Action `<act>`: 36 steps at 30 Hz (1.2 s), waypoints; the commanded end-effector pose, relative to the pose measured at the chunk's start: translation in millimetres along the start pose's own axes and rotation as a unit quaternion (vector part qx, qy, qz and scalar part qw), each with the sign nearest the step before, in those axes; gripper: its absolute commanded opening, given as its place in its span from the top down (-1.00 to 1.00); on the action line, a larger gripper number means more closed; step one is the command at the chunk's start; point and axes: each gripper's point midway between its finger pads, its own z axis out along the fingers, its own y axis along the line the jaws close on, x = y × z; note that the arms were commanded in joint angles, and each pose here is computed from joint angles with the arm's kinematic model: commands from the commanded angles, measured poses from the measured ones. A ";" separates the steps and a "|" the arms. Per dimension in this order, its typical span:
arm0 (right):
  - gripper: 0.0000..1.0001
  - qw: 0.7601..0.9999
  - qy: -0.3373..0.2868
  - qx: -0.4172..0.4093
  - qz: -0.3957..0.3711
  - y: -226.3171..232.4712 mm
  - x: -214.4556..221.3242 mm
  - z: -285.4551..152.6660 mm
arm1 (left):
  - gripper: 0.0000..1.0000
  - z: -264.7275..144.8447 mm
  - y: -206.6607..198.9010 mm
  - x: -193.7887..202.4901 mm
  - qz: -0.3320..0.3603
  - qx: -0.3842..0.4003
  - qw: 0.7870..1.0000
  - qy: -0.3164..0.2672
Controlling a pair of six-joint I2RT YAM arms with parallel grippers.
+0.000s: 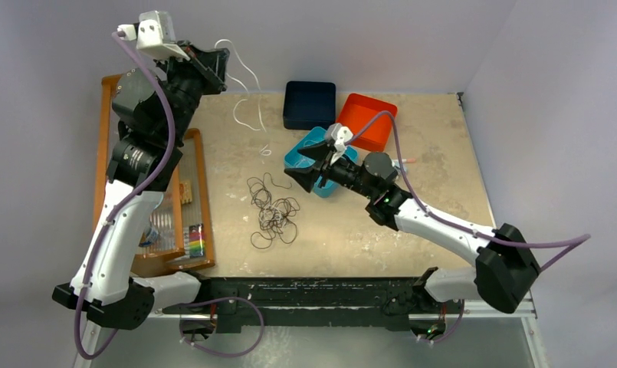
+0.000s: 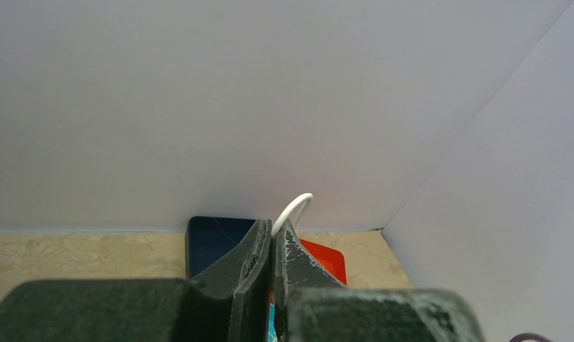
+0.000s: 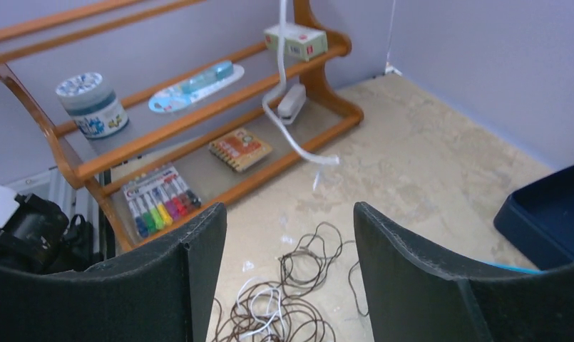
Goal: Untangle the cables
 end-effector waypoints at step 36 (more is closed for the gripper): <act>0.91 0.994 -0.091 -0.052 -0.024 -11.6 -77.8 76.7 | 1.00 -6.0 -32.4 3.5 -0.003 0.101 0.995 -0.009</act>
